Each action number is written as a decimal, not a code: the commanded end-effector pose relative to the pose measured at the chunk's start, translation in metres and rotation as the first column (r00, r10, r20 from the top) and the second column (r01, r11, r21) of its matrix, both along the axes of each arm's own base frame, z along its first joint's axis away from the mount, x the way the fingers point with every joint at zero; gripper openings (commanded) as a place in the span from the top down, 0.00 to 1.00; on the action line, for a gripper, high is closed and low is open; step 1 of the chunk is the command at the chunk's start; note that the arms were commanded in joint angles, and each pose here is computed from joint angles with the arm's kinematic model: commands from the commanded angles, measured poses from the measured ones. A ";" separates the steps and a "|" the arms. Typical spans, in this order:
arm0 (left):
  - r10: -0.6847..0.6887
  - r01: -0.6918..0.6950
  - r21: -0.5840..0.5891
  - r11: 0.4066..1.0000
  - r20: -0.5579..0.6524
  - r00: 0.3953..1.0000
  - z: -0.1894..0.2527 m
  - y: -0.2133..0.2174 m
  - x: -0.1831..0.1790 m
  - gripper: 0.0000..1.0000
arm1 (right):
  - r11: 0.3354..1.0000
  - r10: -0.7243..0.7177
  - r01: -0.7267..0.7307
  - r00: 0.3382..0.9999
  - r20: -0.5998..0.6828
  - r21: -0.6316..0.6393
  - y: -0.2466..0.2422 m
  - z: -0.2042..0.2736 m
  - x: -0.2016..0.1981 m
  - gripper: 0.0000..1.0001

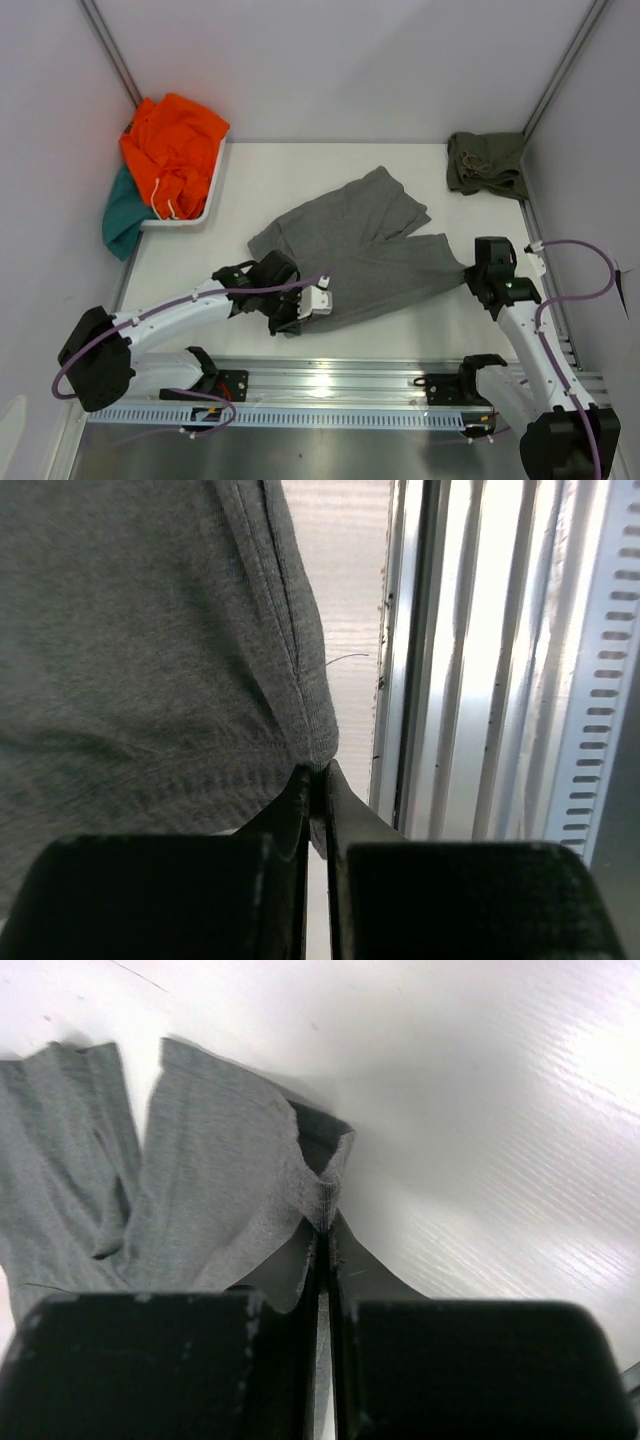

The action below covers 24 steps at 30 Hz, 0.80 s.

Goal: Fold and stack the shorts

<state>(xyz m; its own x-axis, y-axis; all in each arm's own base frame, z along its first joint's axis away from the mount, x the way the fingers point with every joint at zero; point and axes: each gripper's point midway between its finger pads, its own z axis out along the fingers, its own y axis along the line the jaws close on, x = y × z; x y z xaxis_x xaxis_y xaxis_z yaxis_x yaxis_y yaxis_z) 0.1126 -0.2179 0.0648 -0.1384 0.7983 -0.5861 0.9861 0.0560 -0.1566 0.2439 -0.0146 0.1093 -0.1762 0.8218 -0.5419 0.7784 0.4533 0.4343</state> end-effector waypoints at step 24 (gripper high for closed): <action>-0.125 0.073 -0.261 0.963 -0.186 0.975 0.119 -0.045 -0.013 1.00 | 0.973 0.126 -0.089 0.978 0.168 -0.215 -0.011 0.120 0.113 1.00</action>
<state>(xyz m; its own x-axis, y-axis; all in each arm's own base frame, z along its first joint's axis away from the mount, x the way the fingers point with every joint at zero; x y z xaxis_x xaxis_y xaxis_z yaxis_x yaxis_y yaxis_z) 0.1007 -0.2643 0.1722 -0.1389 0.6716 -0.7277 0.9535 -0.1079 -0.2816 0.3248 -0.0267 0.2025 -0.1917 0.7050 -0.6829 0.6836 0.5951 0.4225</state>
